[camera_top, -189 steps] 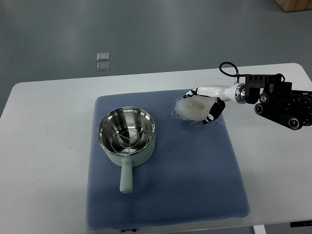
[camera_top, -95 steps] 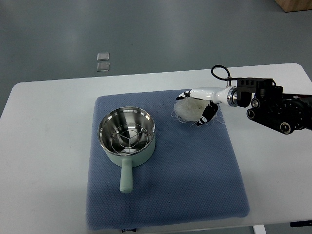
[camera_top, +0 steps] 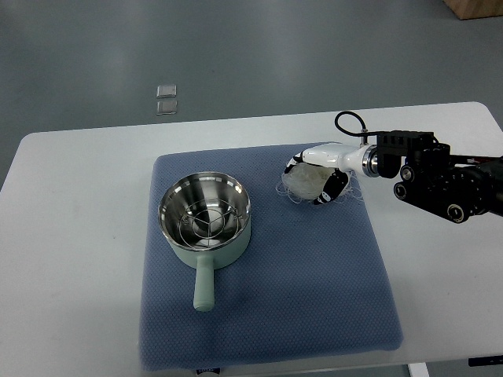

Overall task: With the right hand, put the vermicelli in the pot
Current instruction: 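Close the right hand's fingers around the vermicelli bundle, then lift the vermicelli and carry it over the steel pot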

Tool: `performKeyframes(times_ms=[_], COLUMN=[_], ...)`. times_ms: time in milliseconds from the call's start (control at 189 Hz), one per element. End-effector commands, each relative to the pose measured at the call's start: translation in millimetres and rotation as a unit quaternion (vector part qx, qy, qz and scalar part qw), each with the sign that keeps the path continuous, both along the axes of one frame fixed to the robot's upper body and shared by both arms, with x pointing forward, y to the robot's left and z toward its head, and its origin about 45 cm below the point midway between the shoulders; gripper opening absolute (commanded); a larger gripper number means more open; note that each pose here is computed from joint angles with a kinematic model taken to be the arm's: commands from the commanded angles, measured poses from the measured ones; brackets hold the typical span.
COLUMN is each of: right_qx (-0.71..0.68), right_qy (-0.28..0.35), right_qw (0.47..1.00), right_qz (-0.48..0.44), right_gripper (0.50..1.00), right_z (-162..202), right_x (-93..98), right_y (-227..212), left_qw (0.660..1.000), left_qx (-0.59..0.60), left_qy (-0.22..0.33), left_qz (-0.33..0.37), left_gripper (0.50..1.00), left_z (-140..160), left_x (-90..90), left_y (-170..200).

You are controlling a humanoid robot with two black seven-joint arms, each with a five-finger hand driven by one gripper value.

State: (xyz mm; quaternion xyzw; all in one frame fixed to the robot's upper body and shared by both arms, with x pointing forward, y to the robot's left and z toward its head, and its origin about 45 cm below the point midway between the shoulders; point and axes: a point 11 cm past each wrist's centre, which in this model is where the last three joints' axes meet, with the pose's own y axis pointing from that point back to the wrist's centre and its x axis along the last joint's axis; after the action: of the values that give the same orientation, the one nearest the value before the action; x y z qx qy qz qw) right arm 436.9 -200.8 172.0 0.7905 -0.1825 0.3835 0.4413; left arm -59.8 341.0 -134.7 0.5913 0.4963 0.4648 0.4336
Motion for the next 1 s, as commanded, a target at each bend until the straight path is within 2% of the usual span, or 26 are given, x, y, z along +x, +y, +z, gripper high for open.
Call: performKeyframes(times_ms=[0,32,122,159,529,703,814,994], right_qx=[-0.004,-0.005,-0.004,-0.004,0.002,0.016,0.017,0.029], right_qy=[-0.001,-0.002,-0.003,-0.002,-0.012,-0.050,-0.083,-0.123], right_qw=[1.000,1.000,1.000,1.000,1.000,0.998,0.996,0.989], right_qz=[-0.003,-0.003,-0.003,-0.002,0.007,0.022,0.034,0.079], right_gripper=[0.568,0.547,0.533,0.500,0.500,0.500,0.500,0.500], right_z=[3,4,6,6,19,61,100,152], right_x=[2.2,2.9,3.9,3.5,6.8,20.7,29.0,26.8], right_y=[-4,-4,-5,-4,3,17,17,44], left_qw=[1.000,1.000,1.000,1.000,1.000,1.000,1.000,1.000], left_qx=[0.000,0.000,0.000,-0.001,0.000,0.000,0.000,0.000], left_qy=[0.000,0.000,0.000,0.000,0.000,0.000,0.000,0.000], left_qz=[0.000,0.000,0.000,0.000,0.000,0.000,-0.001,0.000], left_gripper=[1.000,1.000,1.000,1.000,1.000,1.000,1.000,1.000], left_z=[0,0,0,0,0,0,0,0], left_x=[0.0,0.0,0.0,0.0,0.0,0.0,0.0,0.0], left_y=[0,0,0,0,0,0,0,0])
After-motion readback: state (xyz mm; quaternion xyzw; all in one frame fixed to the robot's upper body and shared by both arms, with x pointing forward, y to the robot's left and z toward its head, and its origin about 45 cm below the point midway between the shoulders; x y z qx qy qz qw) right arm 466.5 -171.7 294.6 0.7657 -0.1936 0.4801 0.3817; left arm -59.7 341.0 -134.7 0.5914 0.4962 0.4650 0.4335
